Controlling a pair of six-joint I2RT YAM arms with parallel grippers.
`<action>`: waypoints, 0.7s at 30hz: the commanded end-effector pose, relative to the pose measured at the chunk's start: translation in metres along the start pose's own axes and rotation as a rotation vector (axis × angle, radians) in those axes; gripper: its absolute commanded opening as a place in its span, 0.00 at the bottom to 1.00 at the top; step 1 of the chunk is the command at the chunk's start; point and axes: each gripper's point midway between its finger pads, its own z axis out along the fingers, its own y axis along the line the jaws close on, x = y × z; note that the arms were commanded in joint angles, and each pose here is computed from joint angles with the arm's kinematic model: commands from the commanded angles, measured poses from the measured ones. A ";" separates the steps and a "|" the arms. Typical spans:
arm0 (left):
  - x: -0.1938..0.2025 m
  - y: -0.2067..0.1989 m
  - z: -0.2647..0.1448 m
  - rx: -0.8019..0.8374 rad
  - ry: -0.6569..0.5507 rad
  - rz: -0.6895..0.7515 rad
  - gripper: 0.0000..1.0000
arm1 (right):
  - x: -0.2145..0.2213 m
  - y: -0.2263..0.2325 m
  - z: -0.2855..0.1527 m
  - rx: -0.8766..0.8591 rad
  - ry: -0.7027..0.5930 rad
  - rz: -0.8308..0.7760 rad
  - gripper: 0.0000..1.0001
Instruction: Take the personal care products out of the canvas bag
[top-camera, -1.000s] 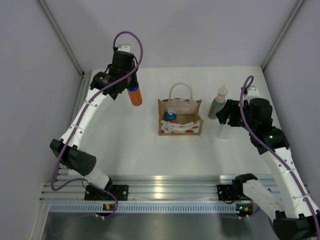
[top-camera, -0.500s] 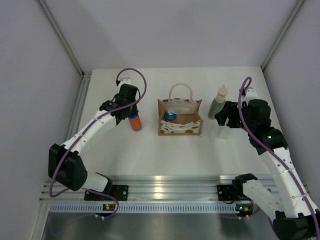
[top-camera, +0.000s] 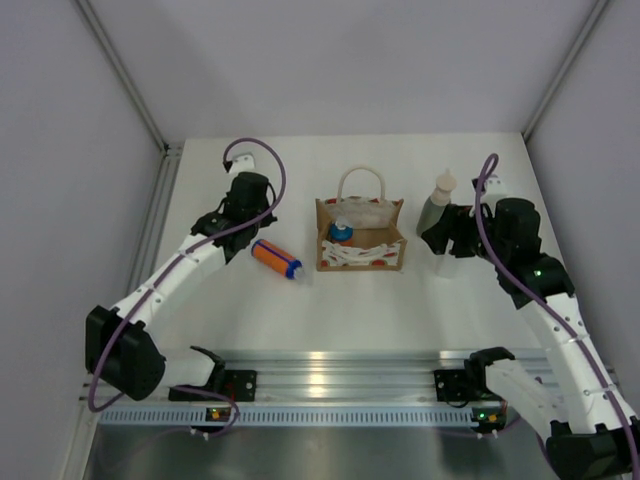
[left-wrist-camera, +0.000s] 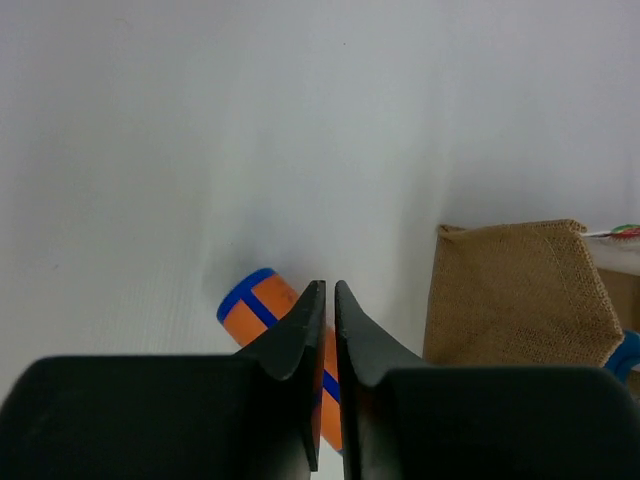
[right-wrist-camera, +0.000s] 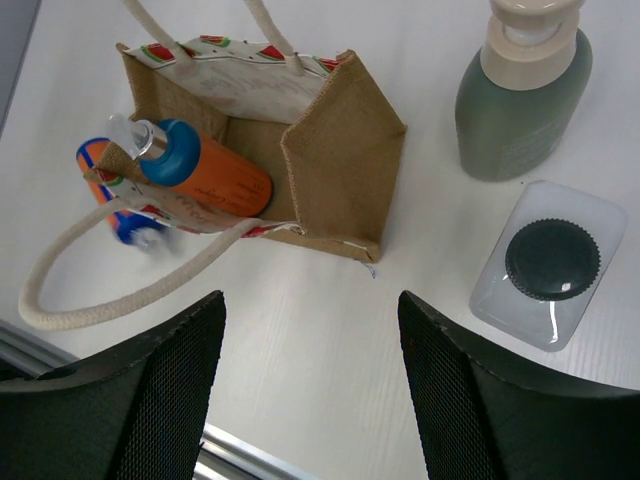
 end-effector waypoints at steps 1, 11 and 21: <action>-0.009 -0.008 -0.001 0.030 -0.030 -0.018 0.13 | -0.027 0.025 -0.004 -0.099 -0.066 -0.049 0.68; -0.028 -0.013 -0.023 0.065 -0.053 -0.059 0.36 | -0.037 0.055 0.011 -0.227 -0.047 -0.062 0.68; 0.050 0.002 -0.037 0.001 0.177 -0.089 0.98 | -0.006 0.126 0.024 -0.384 0.058 -0.286 0.68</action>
